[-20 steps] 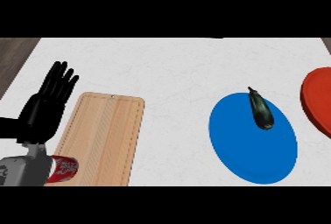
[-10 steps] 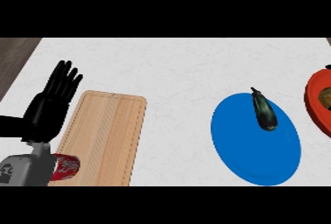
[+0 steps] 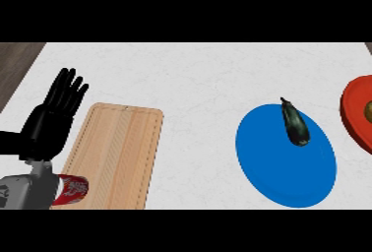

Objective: Pick the squash from the plate and place it in the bowl

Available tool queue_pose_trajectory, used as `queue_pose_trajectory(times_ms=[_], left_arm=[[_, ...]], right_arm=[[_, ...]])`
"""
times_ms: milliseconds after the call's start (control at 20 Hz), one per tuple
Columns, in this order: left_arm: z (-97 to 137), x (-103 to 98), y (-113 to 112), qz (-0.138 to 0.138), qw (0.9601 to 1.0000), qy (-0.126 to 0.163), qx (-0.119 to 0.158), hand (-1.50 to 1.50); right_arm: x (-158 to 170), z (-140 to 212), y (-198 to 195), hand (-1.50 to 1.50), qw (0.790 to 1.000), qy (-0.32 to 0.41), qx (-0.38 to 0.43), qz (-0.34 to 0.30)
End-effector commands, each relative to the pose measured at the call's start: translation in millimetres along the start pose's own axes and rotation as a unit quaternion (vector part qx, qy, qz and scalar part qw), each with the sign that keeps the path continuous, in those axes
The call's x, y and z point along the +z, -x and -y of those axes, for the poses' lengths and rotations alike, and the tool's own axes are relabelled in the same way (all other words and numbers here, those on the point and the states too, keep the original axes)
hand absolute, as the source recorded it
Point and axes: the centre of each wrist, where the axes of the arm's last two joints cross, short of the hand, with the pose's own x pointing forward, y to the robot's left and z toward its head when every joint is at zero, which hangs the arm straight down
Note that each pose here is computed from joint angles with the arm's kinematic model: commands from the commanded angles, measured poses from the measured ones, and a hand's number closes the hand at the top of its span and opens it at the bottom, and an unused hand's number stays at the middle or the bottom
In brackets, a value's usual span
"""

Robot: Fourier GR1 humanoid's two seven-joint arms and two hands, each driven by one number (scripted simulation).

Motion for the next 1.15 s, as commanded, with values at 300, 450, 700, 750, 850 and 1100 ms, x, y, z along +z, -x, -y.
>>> queue_pose_trajectory(times_ms=[300, 450, 700, 750, 850, 1100], left_arm=[[3, 3, 6, -0.005, 1.0000, -0.004, 0.007, 0.00], [10, 2, -1, 0.005, 0.9999, 0.010, 0.011, 0.00], [2, 6, -3, 0.018, 0.9998, -0.001, 0.001, 0.00], [-2, 6, 3, 0.005, 0.9999, -0.009, 0.007, 0.00], [-1, 5, 0, 0.004, 0.9999, -0.011, 0.005, 0.00], [-7, 4, -3, 0.008, 0.9999, -0.014, 0.006, 0.00]], right_arm=[[54, 69, -4, -1.50, 0.992, 0.095, -0.079, -0.018], [75, 84, -2, -1.50, 0.992, 0.095, -0.076, -0.035], [107, 105, 2, -1.50, 0.991, 0.096, -0.077, -0.044], [110, 100, 8, -1.50, 0.991, 0.095, -0.078, -0.044], [112, 103, 7, -1.50, 0.992, 0.081, -0.083, -0.045], [125, 116, 2, -1.50, 0.992, 0.081, -0.075, -0.061]])
